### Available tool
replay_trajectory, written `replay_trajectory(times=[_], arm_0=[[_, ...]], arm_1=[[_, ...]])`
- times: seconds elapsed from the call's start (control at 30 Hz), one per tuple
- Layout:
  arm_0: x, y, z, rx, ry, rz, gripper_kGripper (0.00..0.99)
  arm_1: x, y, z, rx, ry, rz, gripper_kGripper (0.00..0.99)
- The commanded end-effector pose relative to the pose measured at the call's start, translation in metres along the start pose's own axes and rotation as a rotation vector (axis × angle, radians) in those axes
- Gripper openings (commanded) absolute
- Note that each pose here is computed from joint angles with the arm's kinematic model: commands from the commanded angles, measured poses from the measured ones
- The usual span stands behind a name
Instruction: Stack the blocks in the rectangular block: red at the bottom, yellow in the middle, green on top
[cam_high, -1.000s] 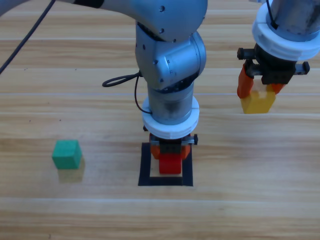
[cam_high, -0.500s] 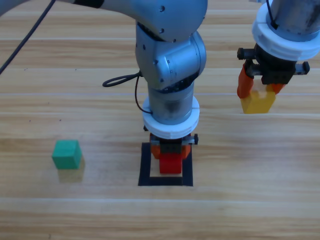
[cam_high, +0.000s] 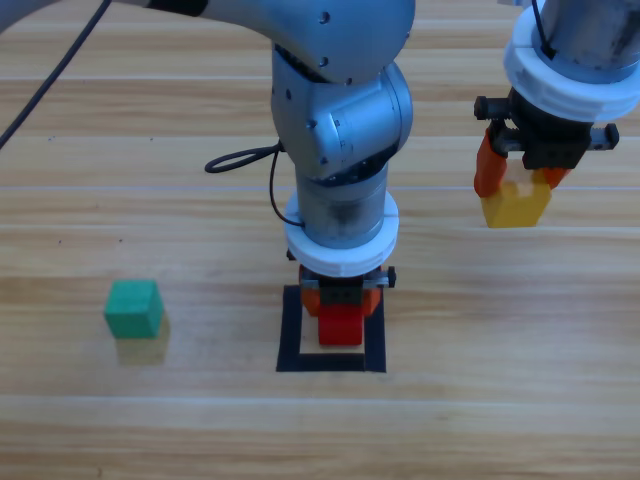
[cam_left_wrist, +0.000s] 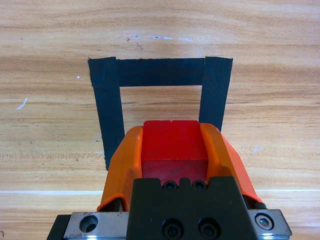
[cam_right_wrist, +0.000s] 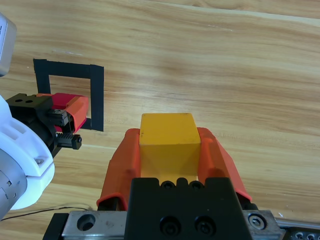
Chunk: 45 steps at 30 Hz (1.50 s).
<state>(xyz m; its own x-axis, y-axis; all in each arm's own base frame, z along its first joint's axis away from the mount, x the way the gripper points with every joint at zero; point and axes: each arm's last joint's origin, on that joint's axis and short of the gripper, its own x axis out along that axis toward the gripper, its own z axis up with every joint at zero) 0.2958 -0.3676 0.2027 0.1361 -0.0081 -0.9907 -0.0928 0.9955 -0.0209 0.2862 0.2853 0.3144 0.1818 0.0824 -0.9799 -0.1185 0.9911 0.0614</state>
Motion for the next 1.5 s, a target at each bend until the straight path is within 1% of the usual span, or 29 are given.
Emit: replay_trajectory(times=[0.03, 1.37, 1.43, 1.47, 1.5], arm_0=[[0.0251, -0.0032, -0.0104, 0.029, 0.021, 0.057, 0.026], [0.035, -0.005, -0.0101, 0.025, 0.021, 0.068, 0.028], [0.0347, -0.0054, -0.0098, 0.025, 0.019, 0.066, 0.074], [0.0348, -0.0059, -0.0095, 0.025, 0.017, 0.065, 0.135], [0.0338, -0.0066, -0.009, 0.024, 0.016, 0.061, 0.348]], arm_1=[[0.0152, 0.0083, -0.0019, -0.025, 0.024, -0.03, 0.005], [0.0159, 0.0102, 0.0002, -0.03, 0.022, -0.026, 0.005], [0.0155, 0.0103, 0.0004, -0.03, 0.021, -0.025, 0.005], [0.0159, 0.0103, 0.0001, -0.03, 0.023, -0.025, 0.005], [0.0155, 0.0104, 0.0003, -0.031, 0.022, -0.024, 0.005]])
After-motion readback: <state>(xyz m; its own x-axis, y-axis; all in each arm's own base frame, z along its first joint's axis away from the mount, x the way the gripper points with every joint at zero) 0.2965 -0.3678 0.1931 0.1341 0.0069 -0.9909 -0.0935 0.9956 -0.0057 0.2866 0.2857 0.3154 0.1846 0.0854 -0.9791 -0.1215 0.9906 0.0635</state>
